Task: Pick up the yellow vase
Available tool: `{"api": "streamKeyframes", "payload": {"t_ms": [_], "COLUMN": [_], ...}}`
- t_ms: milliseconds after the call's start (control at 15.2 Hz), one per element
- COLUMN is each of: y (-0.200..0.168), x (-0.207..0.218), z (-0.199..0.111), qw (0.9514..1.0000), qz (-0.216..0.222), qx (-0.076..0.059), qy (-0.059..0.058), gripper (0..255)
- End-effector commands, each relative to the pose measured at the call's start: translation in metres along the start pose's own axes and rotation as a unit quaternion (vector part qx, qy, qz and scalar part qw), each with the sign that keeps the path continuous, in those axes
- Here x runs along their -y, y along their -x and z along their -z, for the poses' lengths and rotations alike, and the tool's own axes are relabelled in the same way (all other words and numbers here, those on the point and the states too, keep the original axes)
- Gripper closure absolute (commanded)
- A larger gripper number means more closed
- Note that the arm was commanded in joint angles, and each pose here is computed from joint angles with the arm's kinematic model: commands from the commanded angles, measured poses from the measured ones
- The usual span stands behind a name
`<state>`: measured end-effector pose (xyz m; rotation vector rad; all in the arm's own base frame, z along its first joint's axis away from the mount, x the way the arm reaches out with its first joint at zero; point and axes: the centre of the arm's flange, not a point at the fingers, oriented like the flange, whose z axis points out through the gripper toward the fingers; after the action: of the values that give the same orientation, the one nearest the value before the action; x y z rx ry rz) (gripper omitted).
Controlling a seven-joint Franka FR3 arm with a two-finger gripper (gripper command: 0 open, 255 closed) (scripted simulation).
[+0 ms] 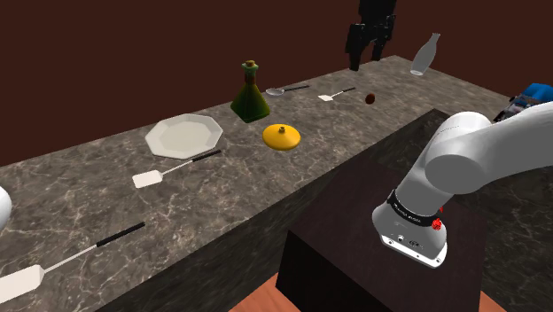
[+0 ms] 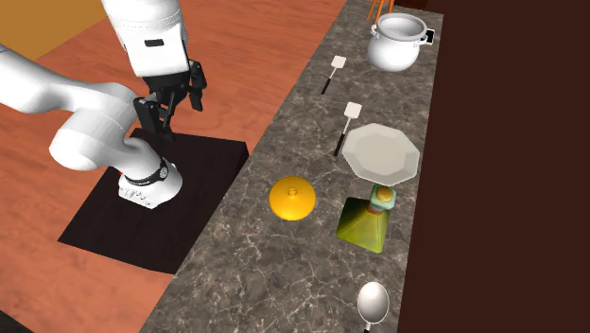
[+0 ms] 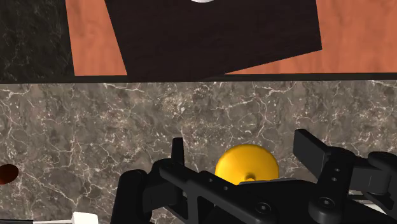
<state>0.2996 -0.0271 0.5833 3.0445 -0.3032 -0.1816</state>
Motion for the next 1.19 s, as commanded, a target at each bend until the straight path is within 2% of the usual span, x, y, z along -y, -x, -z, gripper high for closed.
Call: {"api": "streamKeyframes", "payload": {"t_ms": [0,1122], "y": [0.0,-0.146], "x": [0.0,0.057], "z": [0.0,-0.153], "qw": [1.0,0.9996], "qz": [0.0,-0.006], "qx": [0.0,-0.02], "qy": [0.0,-0.016], "gripper": [0,0]}}
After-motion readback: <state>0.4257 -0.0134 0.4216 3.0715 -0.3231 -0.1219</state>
